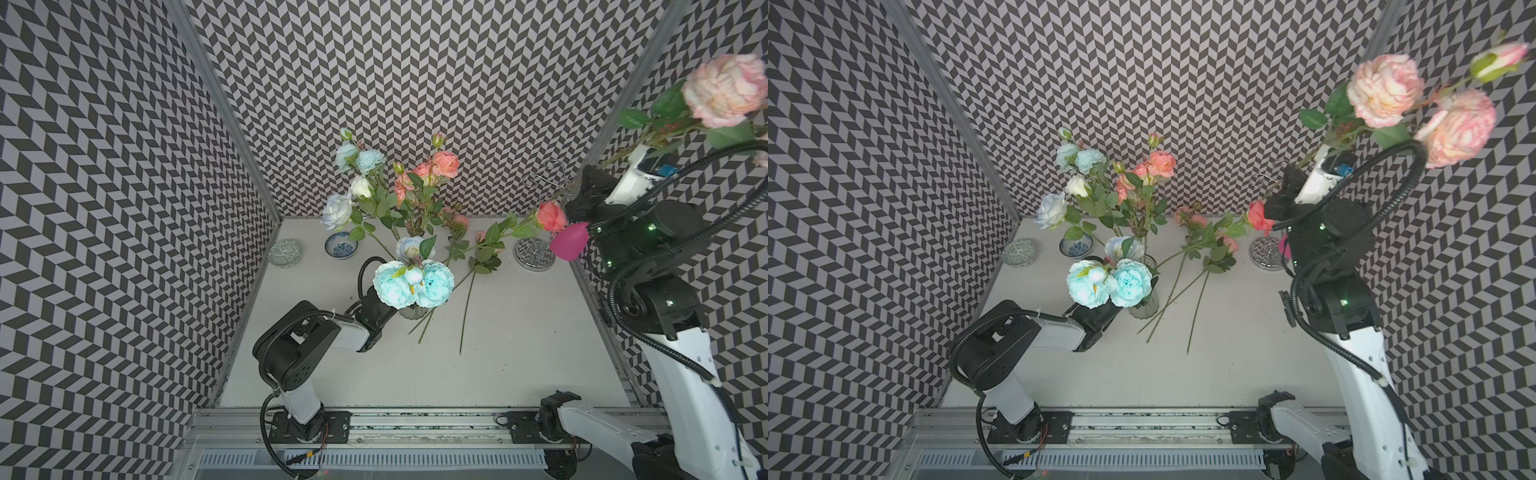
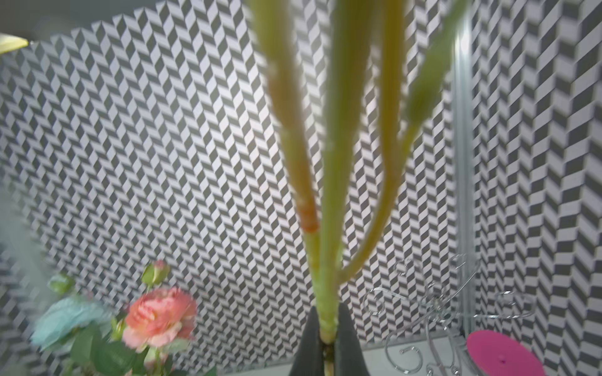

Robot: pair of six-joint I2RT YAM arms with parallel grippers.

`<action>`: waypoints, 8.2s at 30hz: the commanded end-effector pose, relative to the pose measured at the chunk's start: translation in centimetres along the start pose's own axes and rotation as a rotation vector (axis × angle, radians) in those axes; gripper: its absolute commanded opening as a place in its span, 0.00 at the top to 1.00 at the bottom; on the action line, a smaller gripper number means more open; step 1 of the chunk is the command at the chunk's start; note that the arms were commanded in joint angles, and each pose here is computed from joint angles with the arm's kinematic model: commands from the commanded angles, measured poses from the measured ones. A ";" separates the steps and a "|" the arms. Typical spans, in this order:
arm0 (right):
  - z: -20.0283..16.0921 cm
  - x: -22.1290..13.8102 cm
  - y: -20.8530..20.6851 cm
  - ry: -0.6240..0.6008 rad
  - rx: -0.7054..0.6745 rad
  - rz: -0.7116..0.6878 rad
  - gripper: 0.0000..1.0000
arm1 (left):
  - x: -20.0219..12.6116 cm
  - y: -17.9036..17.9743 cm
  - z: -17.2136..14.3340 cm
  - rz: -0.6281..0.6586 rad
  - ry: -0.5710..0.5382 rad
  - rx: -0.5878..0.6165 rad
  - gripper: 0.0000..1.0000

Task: Pick out pink flowers from the vase
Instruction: Place the flower at the center of the board, then pick up the flower from the vase, then place the flower at the center of the board, then pick up the flower from the vase.

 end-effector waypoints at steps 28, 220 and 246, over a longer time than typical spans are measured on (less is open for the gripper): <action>-17.2 -0.8 -0.2 0.577 0.179 0.072 1.00 | -0.6 0.2 -4.0 0.003 0.149 -0.026 1.00; -29.6 -3.3 14.6 0.554 0.358 0.866 0.64 | -2.2 -1.9 -4.7 -0.211 0.175 0.034 1.00; -31.2 -4.7 21.0 0.584 0.290 1.021 0.84 | -3.7 -3.6 -5.4 -0.367 0.183 0.056 1.00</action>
Point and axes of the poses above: each gripper's point midway between its finger pads, its own x axis out along the fingers, its own y axis along the line the jaws close on, z = x × y, the point moved 3 cm from there along -x, back along the fingers, and after that the axes turned 2 degrees about -x, right-handed, at the moved point
